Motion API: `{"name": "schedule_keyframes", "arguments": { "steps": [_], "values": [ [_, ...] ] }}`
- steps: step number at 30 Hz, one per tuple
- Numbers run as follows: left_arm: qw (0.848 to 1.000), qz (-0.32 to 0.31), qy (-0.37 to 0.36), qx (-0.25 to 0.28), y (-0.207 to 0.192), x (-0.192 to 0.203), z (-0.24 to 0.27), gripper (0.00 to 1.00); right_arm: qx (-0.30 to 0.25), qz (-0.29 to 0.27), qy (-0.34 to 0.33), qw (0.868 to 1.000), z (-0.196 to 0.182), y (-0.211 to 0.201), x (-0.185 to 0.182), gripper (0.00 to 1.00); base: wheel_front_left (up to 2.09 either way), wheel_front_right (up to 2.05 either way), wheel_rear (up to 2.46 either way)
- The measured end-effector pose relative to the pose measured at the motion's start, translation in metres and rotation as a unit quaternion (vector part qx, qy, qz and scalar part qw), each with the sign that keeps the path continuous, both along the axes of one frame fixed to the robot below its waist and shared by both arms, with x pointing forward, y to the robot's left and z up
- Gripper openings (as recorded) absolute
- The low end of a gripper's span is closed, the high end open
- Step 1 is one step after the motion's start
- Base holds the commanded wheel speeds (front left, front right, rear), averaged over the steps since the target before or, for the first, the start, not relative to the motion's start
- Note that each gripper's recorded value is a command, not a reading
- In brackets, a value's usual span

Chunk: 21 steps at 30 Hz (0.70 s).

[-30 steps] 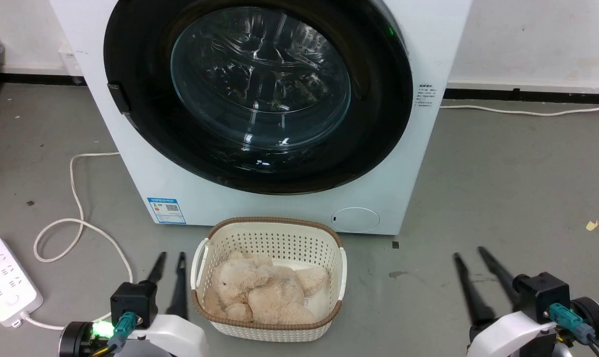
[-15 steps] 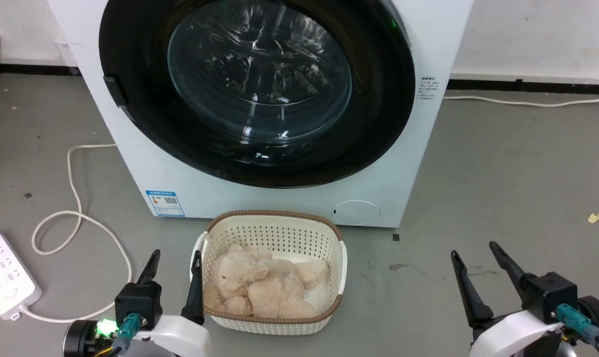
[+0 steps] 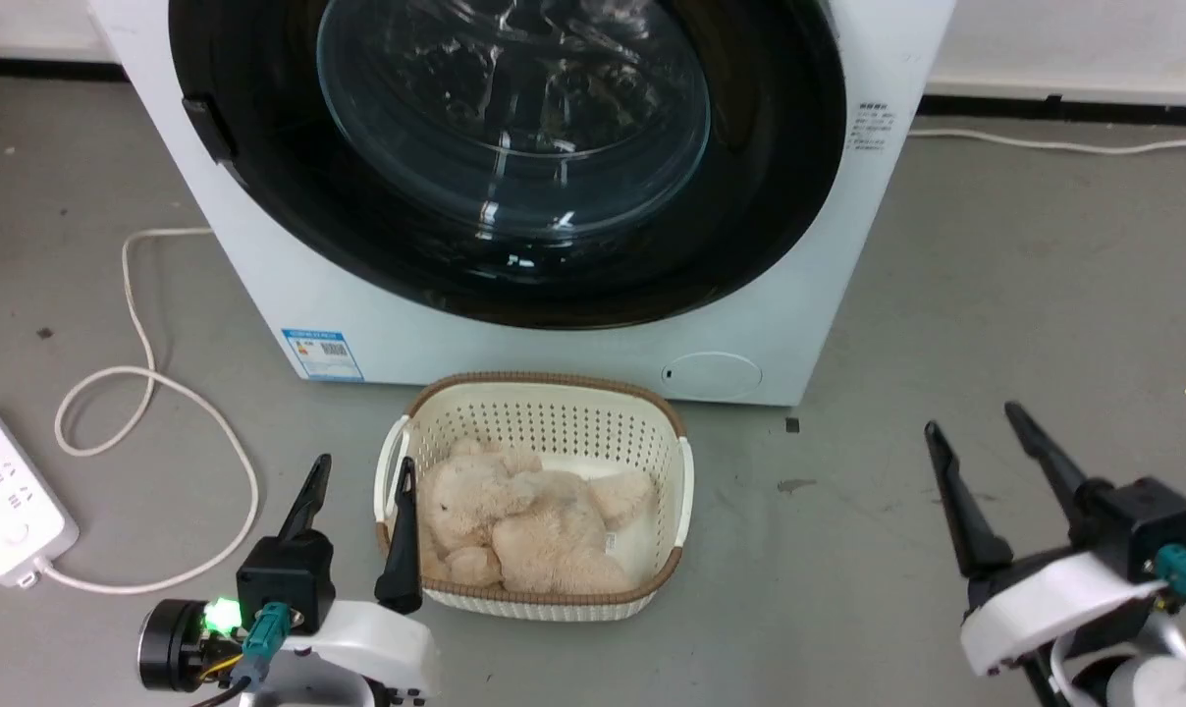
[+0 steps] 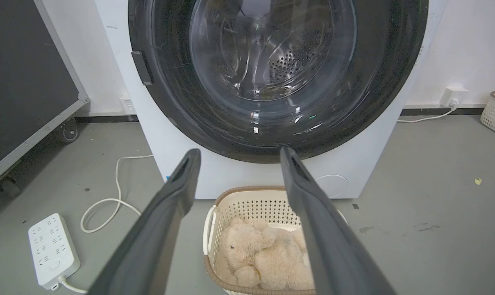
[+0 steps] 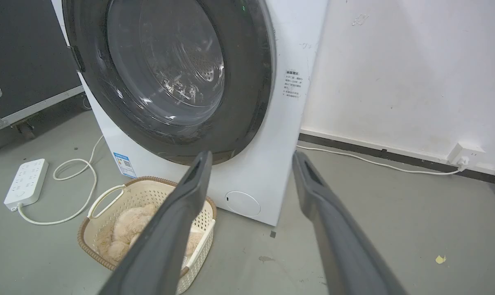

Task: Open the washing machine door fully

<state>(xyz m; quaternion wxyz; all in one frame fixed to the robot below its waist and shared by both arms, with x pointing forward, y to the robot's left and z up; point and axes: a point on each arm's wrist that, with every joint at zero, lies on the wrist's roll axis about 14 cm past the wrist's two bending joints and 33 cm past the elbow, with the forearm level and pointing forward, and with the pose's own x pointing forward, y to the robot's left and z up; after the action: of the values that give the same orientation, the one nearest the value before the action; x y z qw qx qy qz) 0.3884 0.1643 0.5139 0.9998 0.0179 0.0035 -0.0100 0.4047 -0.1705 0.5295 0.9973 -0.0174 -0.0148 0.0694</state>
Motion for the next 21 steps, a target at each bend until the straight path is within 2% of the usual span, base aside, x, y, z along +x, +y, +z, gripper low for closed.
{"name": "schedule_keyframes", "arguments": {
  "steps": [8, 9, 10, 21],
  "values": [
    [1.000, 0.005, 0.000, 0.000, 0.000, 0.009, -0.005, 1.00, 0.005, 0.015, -0.020, 1.000, 0.014, -0.001, 0.031, 1.00, 0.00, 0.00, 0.00],
    [1.000, 0.006, 0.001, 0.000, 0.000, 0.009, -0.006, 1.00, 0.008, 0.017, -0.022, 1.000, 0.016, 0.000, 0.035, 0.29, 0.00, 0.00, 0.00],
    [1.000, 0.007, 0.001, 0.000, 0.000, 0.010, -0.007, 1.00, 0.013, 0.019, -0.021, 1.000, 0.017, 0.000, 0.038, 0.00, 0.00, 0.00, 0.00],
    [1.000, 0.015, 0.000, -0.006, 0.001, 0.017, -0.012, 1.00, 0.089, 0.022, -0.010, 0.996, 0.023, 0.000, 0.082, 0.00, 0.00, 0.00, 0.00]
  ]
}}
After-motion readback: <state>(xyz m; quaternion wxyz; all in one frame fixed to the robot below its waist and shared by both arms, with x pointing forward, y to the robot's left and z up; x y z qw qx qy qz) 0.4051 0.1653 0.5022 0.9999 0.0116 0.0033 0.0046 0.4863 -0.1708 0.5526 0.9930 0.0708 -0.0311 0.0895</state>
